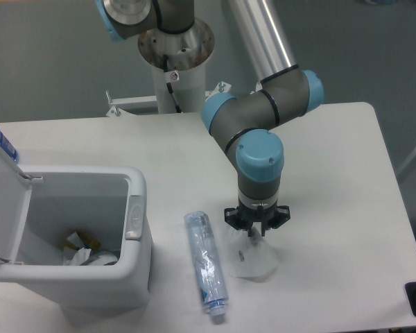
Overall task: Place the trash in the trash can
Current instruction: 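Close the gripper on the clear plastic wrapper and lift it, then carry the wrapper over the trash can opening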
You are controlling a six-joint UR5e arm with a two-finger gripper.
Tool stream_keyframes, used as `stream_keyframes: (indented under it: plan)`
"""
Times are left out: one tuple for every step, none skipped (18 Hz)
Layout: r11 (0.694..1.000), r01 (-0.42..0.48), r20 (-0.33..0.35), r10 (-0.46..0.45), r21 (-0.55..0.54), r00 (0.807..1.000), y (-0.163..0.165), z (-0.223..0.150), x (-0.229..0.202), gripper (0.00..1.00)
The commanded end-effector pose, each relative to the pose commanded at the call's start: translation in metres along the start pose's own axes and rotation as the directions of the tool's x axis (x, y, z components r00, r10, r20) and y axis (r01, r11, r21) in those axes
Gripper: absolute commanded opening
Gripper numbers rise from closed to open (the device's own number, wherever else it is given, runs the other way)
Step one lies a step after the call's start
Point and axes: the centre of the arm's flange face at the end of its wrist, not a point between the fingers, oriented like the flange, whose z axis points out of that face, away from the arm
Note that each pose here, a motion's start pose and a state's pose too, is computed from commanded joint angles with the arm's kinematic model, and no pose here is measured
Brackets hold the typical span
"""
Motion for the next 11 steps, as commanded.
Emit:
stream_keyframes:
  plan:
    - [1.0, 0.003, 0.002, -0.003, 0.004, 1.0, -0.001, -0.002, -0.002, 0.01]
    - [1.0, 0.0, 0.004, 0.0, 0.011, 1.0, -0.002, -0.006, -0.002, 0.0]
    - [1.0, -0.004, 0.009, 0.004, 0.024, 1.0, -0.004, -0.014, -0.003, 0.0]
    - [0.999, -0.005, 0.018, 0.005, 0.042, 1.0, -0.008, -0.023, -0.005, 0.0]
    - [0.997, -0.005, 0.033, 0.003, 0.072, 0.999, -0.014, -0.04, -0.01, 0.0]
    - [0.994, -0.001, 0.052, -0.005, 0.112, 0.999, -0.023, -0.061, -0.015, 0.0]
    - [0.988, 0.005, 0.066, -0.015, 0.157, 0.998, -0.034, -0.083, -0.021, 0.0]
    - [0.979, 0.006, 0.084, -0.024, 0.205, 0.996, -0.045, -0.109, -0.027, 0.0]
    - [0.966, 0.024, 0.086, -0.048, 0.256, 0.995, -0.051, -0.135, -0.034, 0.0]
    - [0.95, 0.054, 0.053, -0.074, 0.306, 0.996, -0.058, -0.153, -0.037, 0.0]
    - [0.932, 0.091, 0.009, -0.101, 0.352, 0.995, -0.063, -0.169, -0.038, 0.0]
